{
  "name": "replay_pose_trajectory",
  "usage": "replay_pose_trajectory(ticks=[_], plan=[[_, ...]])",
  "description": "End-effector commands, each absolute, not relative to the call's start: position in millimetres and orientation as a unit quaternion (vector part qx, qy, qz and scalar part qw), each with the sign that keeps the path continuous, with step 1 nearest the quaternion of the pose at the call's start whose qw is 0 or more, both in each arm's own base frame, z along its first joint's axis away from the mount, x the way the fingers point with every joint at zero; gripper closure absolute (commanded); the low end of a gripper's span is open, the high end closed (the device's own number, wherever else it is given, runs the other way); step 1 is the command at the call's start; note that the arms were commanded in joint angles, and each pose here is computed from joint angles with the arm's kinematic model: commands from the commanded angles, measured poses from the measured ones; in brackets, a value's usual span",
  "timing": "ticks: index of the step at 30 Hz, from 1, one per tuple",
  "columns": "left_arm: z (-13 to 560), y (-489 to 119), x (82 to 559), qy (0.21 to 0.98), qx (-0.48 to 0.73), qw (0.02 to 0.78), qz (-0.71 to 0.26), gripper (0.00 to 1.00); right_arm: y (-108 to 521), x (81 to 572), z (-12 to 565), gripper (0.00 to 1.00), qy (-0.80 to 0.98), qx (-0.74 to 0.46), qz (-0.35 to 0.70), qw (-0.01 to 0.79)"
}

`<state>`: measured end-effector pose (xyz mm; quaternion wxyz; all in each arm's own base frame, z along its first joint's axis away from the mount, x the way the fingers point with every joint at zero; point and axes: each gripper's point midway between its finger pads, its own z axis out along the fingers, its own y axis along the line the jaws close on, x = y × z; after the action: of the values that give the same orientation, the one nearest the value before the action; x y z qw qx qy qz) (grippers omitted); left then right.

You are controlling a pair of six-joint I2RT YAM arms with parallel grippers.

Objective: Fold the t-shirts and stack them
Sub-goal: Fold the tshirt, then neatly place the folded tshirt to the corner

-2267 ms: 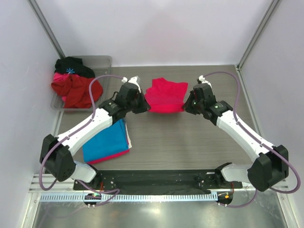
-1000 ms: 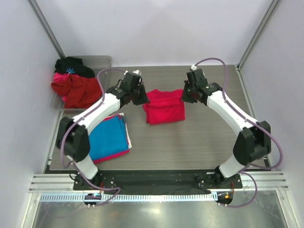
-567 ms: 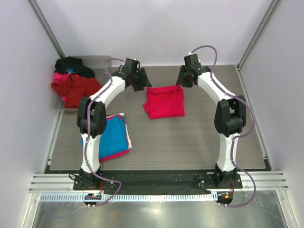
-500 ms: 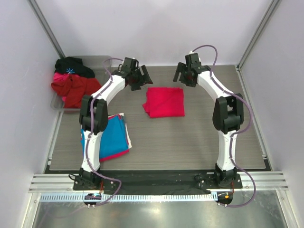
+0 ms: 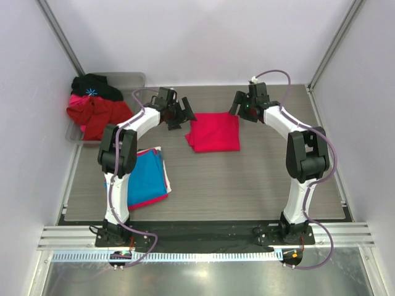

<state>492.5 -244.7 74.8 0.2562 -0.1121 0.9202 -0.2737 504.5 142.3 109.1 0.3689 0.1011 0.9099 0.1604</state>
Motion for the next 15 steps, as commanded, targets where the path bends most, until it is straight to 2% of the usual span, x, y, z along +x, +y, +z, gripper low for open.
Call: replay_pose_trajectory(ticks=[1,4,7,11,15], plan=[[112.9,-258.1,491.4,0.899,-0.080,0.296,-0.312,0.11,146.5,512.4,127.5,0.21,0.890,0.089,0.193,0.403],[107.8,-257.1,489.1,0.901,-0.074,0.301,-0.303,0.05,148.8,509.3,115.0,0.11,0.895,0.086,0.197,0.390],[98.5,-258.1,496.3,0.905,-0.071,0.301,-0.292,0.03,145.5,512.6,102.0,0.11,0.900,0.095,0.185,0.383],[78.2,-257.8,502.8,0.916,-0.082,0.280,-0.277,0.07,140.5,517.9,81.6,0.16,0.906,0.107,0.179,0.368],[65.2,-259.8,512.1,0.920,-0.087,0.276,-0.264,0.13,144.0,527.7,65.9,0.26,0.912,0.100,0.182,0.353]])
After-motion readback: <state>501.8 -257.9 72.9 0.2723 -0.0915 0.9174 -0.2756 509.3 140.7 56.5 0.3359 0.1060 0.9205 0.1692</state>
